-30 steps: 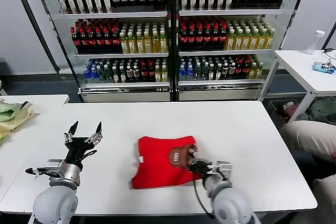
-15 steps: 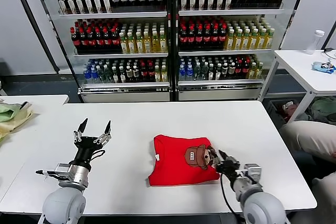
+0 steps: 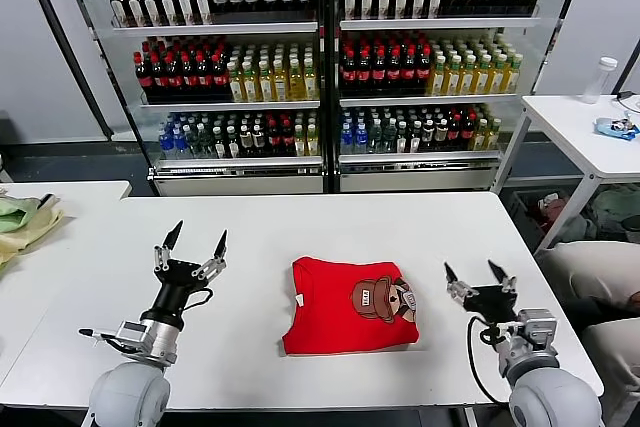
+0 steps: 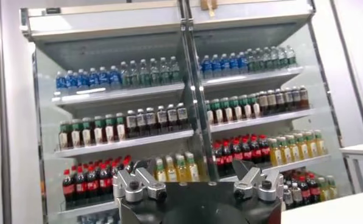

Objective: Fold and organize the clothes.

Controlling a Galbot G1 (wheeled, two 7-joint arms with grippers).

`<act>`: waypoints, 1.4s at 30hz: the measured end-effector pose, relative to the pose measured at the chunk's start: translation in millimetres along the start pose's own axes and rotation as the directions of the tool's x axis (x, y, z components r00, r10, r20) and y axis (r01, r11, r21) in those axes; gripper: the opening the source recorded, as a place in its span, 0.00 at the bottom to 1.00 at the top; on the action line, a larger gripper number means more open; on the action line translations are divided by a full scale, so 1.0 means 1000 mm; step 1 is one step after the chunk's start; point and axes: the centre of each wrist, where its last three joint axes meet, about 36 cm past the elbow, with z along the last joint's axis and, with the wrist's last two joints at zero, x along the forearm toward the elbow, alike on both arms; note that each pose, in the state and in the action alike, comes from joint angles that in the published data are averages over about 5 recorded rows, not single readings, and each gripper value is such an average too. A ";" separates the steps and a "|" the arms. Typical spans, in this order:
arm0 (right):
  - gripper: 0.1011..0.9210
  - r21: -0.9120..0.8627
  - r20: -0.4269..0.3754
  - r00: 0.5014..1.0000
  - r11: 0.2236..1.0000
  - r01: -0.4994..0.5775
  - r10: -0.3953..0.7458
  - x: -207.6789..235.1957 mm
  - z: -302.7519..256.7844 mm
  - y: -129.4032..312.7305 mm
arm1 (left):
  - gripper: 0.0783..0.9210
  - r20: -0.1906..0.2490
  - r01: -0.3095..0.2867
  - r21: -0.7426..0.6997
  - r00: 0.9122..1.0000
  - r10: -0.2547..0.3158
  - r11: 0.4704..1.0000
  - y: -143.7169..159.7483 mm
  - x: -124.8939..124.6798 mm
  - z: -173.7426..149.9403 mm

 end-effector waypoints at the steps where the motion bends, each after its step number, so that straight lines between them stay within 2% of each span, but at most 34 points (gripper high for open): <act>1: 0.88 0.014 0.016 1.000 1.000 -0.012 0.011 -0.002 0.001 -0.002 | 0.88 0.003 -0.003 -0.002 1.000 0.003 1.000 -0.001 0.000 0.000; 8: 0.88 0.097 0.115 0.991 0.992 -0.085 0.074 -0.017 0.009 -0.010 | 0.88 0.013 -0.029 -0.003 0.999 0.029 1.000 -0.004 0.002 0.005; 15: 0.88 0.160 0.165 0.981 0.979 -0.125 0.098 -0.031 0.013 -0.013 | 0.88 0.037 -0.048 0.004 0.998 0.048 0.999 0.001 -0.004 0.011; 31: 0.88 0.244 0.231 0.968 0.957 -0.156 0.099 -0.076 0.023 -0.024 | 0.88 0.067 -0.004 -0.035 0.998 0.007 0.999 0.015 -0.035 0.032; 42: 0.88 0.317 0.242 0.964 0.930 -0.188 0.112 -0.085 0.030 -0.030 | 0.88 0.069 0.013 -0.089 0.998 -0.007 0.996 0.019 -0.048 0.035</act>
